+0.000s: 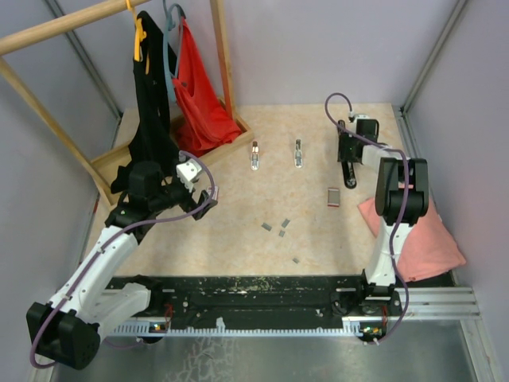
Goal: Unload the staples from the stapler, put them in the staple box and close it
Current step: Place the stapler at the center of the board, then move the staple box to the center of the board.
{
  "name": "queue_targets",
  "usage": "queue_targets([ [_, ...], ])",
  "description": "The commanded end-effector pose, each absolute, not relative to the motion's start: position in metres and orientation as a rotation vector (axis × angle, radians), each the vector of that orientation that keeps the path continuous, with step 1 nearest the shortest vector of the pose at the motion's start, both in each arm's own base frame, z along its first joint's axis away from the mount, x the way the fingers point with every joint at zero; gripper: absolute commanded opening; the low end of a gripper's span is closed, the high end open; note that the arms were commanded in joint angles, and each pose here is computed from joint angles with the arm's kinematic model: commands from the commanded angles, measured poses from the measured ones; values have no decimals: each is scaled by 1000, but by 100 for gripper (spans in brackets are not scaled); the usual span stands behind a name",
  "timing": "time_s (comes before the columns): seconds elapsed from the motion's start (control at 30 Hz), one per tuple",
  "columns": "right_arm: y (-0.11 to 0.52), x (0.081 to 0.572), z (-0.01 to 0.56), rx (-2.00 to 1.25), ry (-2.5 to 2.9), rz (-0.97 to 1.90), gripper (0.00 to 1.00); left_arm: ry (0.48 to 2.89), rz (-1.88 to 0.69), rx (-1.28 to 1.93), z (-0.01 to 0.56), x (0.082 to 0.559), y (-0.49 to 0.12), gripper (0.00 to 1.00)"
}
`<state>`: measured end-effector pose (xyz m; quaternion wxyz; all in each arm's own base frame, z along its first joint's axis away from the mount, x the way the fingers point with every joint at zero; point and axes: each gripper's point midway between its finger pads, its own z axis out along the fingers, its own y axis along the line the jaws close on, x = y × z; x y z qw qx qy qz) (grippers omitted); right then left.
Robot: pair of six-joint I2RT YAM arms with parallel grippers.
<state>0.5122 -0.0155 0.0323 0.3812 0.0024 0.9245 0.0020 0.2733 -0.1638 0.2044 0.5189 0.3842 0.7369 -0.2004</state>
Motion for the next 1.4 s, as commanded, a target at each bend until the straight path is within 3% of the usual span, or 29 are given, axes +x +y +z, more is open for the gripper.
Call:
queue_targets([
  [0.0, -21, 530, 75, 27, 2268, 6, 62, 1738, -486, 914, 210, 275, -164, 100],
  [0.23, -20, 520, 130, -26, 2191, -7, 70, 1737, -486, 910, 210, 275, -163, 100],
  [0.53, 4, 453, 167, -156, 2181, 86, 74, 1733, -488, 904, 212, 274, -162, 100],
  [0.87, 40, 379, 130, -232, 2292, 252, 83, 1731, -483, 880, 216, 276, -159, 100],
  [1.37, 63, 355, 64, -250, 2480, 336, 84, 1730, -474, 860, 216, 279, -155, 100],
])
